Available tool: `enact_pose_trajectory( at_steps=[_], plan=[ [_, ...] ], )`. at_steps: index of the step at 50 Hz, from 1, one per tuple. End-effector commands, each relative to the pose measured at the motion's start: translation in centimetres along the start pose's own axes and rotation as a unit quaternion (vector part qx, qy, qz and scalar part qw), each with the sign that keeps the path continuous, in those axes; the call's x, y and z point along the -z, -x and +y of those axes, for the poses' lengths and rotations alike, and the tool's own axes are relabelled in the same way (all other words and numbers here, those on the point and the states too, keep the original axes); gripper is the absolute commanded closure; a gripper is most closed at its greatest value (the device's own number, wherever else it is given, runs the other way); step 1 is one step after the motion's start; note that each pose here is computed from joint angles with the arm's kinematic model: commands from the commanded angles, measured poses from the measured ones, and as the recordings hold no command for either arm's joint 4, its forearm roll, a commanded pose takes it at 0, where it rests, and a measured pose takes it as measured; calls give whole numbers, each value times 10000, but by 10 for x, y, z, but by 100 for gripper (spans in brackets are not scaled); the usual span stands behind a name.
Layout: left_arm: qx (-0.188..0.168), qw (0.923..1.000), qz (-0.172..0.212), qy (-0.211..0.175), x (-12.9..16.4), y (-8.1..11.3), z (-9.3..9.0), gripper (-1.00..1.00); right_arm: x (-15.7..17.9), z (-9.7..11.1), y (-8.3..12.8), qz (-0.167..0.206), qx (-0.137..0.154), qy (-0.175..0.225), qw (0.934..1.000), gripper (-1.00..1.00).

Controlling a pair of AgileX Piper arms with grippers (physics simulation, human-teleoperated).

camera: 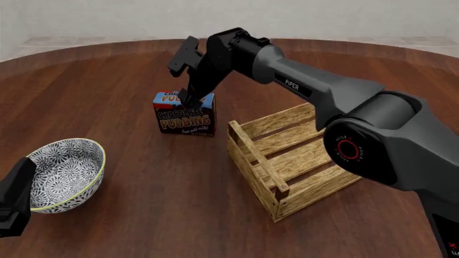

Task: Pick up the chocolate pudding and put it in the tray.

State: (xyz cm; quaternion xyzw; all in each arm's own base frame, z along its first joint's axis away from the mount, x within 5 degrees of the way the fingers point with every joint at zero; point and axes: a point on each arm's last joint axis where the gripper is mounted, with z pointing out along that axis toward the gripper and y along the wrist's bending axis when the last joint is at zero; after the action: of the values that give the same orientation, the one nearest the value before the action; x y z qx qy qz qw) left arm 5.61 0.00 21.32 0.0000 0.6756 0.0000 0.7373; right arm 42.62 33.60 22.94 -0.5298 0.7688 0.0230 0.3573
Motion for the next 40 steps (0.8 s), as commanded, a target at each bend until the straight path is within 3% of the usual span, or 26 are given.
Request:
enact_pose_trajectory(
  at_steps=[1, 40],
  plan=[
    [0, 10000, 0, 0, 0, 0, 0, -100, -5, 0, -3, 32, -48, 10, 10000, -100],
    [0, 10000, 0, 0, 0, 0, 0, -100, -14, 3, -5, 36, -131, 19, 9999, -100]
  ],
)
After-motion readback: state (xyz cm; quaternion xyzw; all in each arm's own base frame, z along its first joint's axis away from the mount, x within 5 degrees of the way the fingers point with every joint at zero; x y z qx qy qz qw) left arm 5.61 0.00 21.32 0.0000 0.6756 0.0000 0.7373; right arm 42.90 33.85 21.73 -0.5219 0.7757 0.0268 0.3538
